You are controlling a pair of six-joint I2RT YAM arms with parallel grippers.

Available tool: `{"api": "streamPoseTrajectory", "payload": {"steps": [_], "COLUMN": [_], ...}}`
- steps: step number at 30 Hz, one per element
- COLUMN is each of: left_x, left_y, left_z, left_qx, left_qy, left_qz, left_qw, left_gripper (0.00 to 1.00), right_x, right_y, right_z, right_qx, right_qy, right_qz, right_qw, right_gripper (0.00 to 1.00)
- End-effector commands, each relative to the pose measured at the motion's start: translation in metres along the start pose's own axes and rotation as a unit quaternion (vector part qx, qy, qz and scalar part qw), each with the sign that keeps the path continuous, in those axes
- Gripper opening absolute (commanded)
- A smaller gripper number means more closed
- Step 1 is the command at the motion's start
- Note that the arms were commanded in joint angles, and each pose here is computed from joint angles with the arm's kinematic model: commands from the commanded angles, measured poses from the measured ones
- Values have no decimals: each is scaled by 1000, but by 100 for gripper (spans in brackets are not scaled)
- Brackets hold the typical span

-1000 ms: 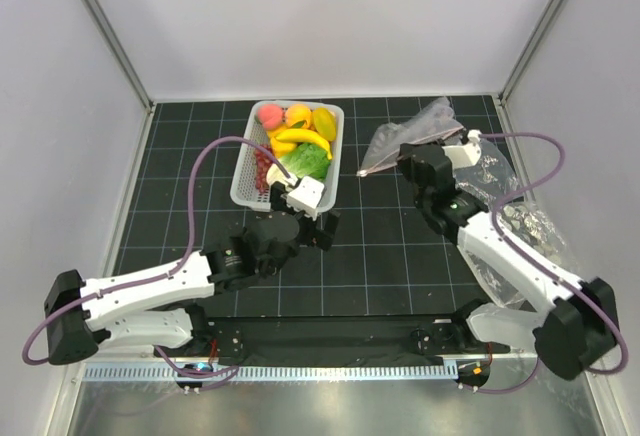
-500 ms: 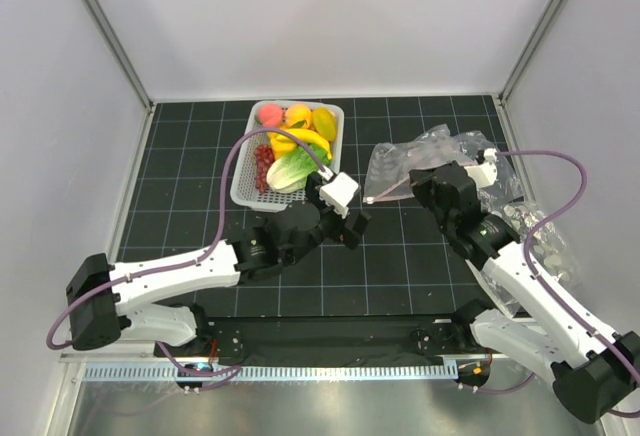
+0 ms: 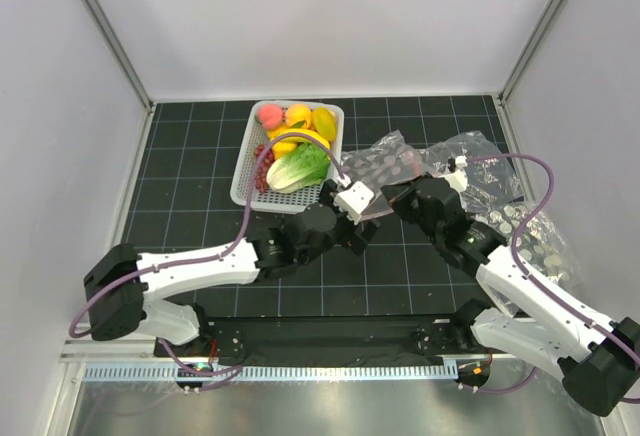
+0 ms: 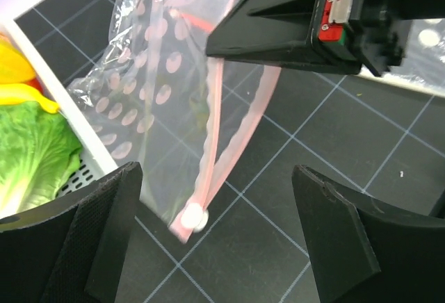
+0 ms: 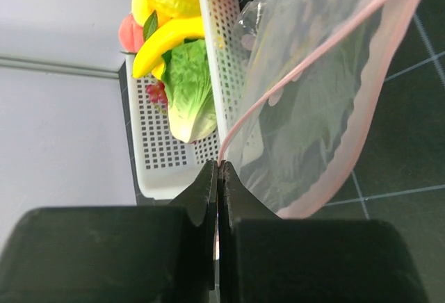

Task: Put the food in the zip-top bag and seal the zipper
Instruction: Adjust the zipper on the food storage bag.

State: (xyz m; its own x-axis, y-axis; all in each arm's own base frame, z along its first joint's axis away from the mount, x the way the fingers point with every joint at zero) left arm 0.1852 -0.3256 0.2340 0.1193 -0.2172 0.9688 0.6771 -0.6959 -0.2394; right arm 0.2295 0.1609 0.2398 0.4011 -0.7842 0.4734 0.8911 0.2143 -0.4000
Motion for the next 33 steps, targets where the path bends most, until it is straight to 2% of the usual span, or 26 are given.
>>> {"api": "streamPoseTrajectory", "payload": {"steps": [1, 4, 7, 8, 10, 16, 17, 19, 20, 23, 24, 26, 27, 30, 33], "left_x": [17, 13, 10, 8, 7, 6, 5, 5, 3, 1, -1, -2, -4, -5, -9], "left_y": [13, 22, 28, 30, 33, 35, 36, 38, 39, 41, 42, 41, 41, 39, 39], "left_z": [0, 1, 4, 5, 10, 21, 23, 25, 26, 35, 40, 46, 52, 61, 70], "left_qx": [12, 27, 40, 46, 54, 66, 68, 77, 81, 95, 97, 99, 106, 120, 143], "left_qy": [0, 3, 3, 0, -2, -30, -31, -41, -45, -74, -83, -110, -118, -132, -141], "left_qz": [-16, -8, -3, 1, 4, 4, 6, 10, 16, 23, 26, 28, 30, 30, 34], "left_qw": [1000, 1000, 999, 999, 999, 997, 997, 996, 996, 992, 991, 989, 987, 984, 979], "left_gripper": [91, 89, 81, 74, 68, 34, 19, 1, 0, 0, 0, 0, 0, 0, 0], "right_x": [-3, -7, -12, -13, -14, -15, -16, -16, -16, -15, -17, -15, -17, -18, -18], "right_y": [-3, -4, -5, -5, -5, -5, -5, -5, -4, -2, -1, -1, -1, 0, 2], "right_z": [16, 18, 19, 20, 20, 20, 20, 19, 20, 21, 20, 22, 20, 22, 20], "right_qx": [31, 41, 46, 48, 48, 49, 50, 49, 49, 56, 62, 76, 78, 86, 71], "right_qy": [27, 36, 39, 39, 39, 37, 38, 38, 39, 36, 24, 27, 25, 25, 16], "right_qz": [3, 9, 14, 15, 18, 19, 20, 19, 17, 12, 12, 6, 7, 9, 10], "right_qw": [999, 998, 998, 998, 998, 998, 998, 998, 998, 998, 998, 997, 997, 996, 997], "right_gripper": [1, 1, 1, 1, 1, 1, 1, 1, 1, 15, 28, 42, 53, 64, 64]}}
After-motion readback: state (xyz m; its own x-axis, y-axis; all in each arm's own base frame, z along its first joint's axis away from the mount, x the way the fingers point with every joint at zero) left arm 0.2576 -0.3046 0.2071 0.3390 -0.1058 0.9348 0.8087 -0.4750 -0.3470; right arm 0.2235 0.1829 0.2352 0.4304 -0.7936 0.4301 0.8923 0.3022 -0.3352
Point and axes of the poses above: each gripper's point midway between its finger pads, its own y axis out along the fingers, its own z axis along the line the jaws close on, x = y × z, the point moved 6 cm from there along -y, back along the fingers
